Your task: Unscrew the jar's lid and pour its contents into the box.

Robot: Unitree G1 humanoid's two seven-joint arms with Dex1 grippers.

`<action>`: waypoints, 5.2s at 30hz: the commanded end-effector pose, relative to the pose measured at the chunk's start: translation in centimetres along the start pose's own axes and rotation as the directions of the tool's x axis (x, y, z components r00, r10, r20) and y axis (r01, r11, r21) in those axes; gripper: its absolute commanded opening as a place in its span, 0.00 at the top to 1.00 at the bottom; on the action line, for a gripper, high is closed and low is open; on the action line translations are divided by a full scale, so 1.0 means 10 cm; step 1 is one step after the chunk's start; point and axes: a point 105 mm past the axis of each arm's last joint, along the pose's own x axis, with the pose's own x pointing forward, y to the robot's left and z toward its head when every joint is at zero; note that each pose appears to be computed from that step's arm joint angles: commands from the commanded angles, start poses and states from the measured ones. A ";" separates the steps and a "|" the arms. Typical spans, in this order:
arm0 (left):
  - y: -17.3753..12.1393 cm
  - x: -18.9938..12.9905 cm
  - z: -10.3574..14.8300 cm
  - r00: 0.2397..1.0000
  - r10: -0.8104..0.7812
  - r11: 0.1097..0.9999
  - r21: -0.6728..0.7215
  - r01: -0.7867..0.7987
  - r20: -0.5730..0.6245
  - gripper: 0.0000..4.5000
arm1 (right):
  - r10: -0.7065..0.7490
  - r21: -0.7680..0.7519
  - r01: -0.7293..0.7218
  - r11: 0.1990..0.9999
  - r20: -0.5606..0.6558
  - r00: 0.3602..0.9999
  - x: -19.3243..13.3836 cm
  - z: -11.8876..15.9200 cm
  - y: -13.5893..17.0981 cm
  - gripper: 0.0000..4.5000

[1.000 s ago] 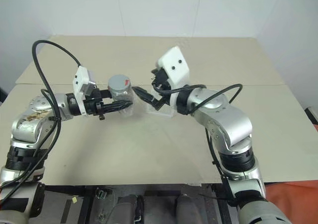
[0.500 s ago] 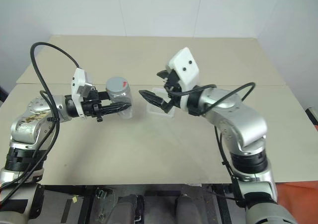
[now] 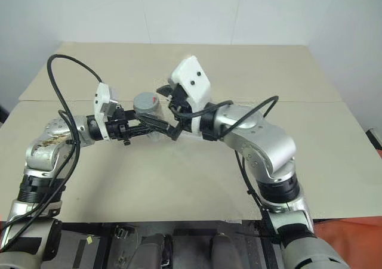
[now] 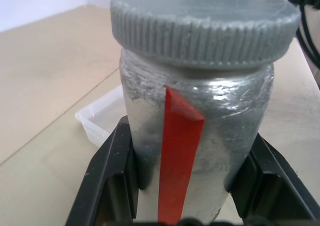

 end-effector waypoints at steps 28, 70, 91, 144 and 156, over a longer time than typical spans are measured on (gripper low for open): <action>-0.06 -0.02 0.17 0.996 -0.089 0.994 0.069 0.088 0.021 0.56 | -0.150 -0.045 0.149 0.988 -0.016 0.989 -0.10 -0.05 -0.28 0.01; -0.16 -0.01 0.16 0.986 -0.164 0.983 0.081 0.163 0.010 0.56 | -0.240 -0.061 0.238 0.969 -0.019 0.971 -0.38 -0.03 -0.48 0.01; -0.03 0.06 0.15 0.992 -0.126 0.989 0.084 0.124 0.023 0.56 | 0.016 -0.067 -0.013 0.998 0.044 0.999 -0.33 0.12 -0.05 0.01; -0.09 0.04 0.19 0.988 -0.155 0.982 0.115 0.152 0.019 0.56 | -0.005 -0.050 0.006 0.999 0.017 1.000 -0.16 0.03 -0.18 0.01; -0.14 0.03 0.17 0.985 -0.170 0.980 0.110 0.168 0.013 0.56 | 0.045 -0.047 -0.043 0.998 0.041 0.998 -0.11 0.08 -0.13 0.01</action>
